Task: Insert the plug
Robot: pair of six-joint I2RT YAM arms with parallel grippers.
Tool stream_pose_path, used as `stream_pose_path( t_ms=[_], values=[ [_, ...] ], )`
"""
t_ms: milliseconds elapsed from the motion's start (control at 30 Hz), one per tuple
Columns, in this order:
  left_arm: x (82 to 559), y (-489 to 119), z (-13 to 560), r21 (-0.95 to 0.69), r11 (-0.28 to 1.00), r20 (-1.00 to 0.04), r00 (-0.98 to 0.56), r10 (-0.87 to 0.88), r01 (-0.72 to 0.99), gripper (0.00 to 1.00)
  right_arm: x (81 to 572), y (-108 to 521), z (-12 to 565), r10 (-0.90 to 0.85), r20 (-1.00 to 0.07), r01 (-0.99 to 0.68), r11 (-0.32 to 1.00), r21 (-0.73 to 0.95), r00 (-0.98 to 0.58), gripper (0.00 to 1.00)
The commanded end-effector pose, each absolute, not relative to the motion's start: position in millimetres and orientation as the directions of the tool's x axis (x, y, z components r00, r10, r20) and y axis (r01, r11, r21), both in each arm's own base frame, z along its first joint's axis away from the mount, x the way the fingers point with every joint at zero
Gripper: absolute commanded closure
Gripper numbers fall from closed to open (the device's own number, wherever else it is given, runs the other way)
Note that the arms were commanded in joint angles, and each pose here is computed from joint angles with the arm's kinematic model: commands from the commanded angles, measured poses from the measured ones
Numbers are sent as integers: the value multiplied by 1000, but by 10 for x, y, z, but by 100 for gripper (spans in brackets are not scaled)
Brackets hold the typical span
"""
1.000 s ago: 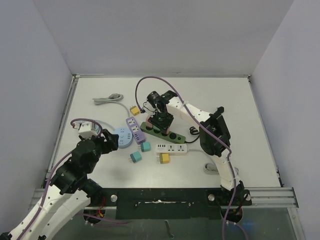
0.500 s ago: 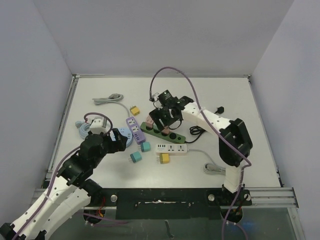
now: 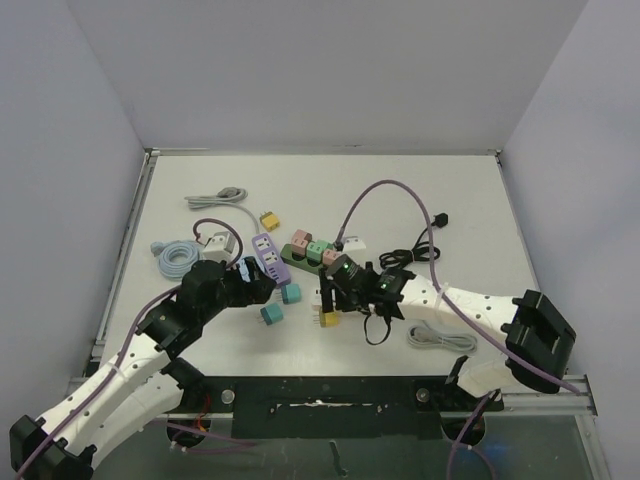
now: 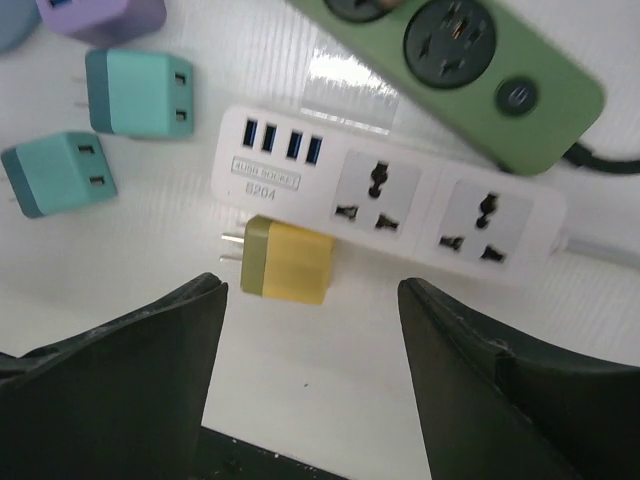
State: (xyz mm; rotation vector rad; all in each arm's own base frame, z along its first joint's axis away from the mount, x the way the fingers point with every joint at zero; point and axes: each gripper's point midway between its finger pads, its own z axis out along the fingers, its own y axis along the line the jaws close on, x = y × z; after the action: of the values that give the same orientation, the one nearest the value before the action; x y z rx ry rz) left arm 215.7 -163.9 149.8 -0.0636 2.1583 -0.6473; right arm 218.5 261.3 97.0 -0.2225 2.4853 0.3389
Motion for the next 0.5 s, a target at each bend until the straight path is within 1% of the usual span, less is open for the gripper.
stream_pose_path(
  t_ms=[0,133,267,367,467],
  values=[
    [2311,-1626,1777,-534,831,-754,-533,-384,156,23,2118,2813,918,80,-616,-103,961,256,-783,29],
    [2302,-1601,1767,-551,823,-742,-529,-411,134,23,2080,2975,739,28,-593,-129,967,221,-805,29],
    [2300,-1586,1765,-562,818,-736,-524,-428,123,23,2115,3096,654,-4,-583,-147,969,199,-812,31],
    [2294,-1581,1720,-566,817,-729,-530,-432,113,23,2133,3101,598,-18,-577,-142,975,171,-817,35],
    [2285,-1580,1670,-571,814,-720,-538,-437,103,23,2126,3067,546,-33,-565,-136,981,141,-824,43]
  ],
)
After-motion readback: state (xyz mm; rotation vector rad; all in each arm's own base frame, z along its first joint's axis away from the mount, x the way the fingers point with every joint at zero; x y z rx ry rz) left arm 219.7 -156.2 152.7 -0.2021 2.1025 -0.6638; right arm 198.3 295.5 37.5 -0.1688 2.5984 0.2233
